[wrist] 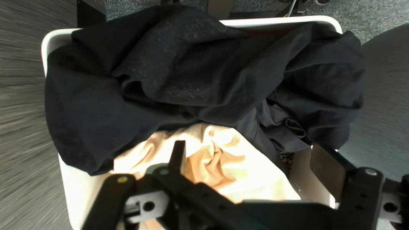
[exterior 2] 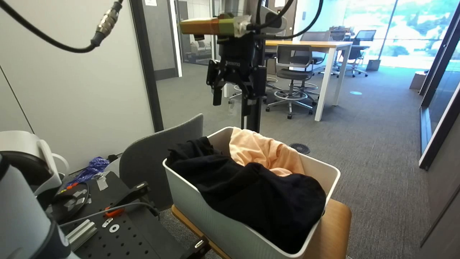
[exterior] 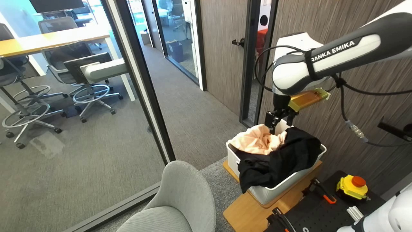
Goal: Put the black cloth on the backrest of the chair
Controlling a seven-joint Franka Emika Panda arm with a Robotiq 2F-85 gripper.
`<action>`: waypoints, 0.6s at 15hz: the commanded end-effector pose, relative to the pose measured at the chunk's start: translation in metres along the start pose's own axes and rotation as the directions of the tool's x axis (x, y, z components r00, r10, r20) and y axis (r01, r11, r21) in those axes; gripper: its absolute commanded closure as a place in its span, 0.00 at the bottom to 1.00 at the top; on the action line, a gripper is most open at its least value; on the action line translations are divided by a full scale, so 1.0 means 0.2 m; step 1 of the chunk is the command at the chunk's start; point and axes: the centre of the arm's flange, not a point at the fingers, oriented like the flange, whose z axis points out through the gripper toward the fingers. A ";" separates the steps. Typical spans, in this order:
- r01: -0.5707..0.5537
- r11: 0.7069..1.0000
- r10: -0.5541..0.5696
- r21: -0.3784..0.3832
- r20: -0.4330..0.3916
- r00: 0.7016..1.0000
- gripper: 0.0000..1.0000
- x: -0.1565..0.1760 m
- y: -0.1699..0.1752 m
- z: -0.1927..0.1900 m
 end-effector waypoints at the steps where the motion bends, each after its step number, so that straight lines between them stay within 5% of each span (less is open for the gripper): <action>1: -0.068 0.998 0.068 -0.016 0.022 0.997 0.00 0.01 0.10 0.08; 9: -0.161 0.987 0.158 0.021 0.086 0.984 0.00 -0.08 0.26 0.26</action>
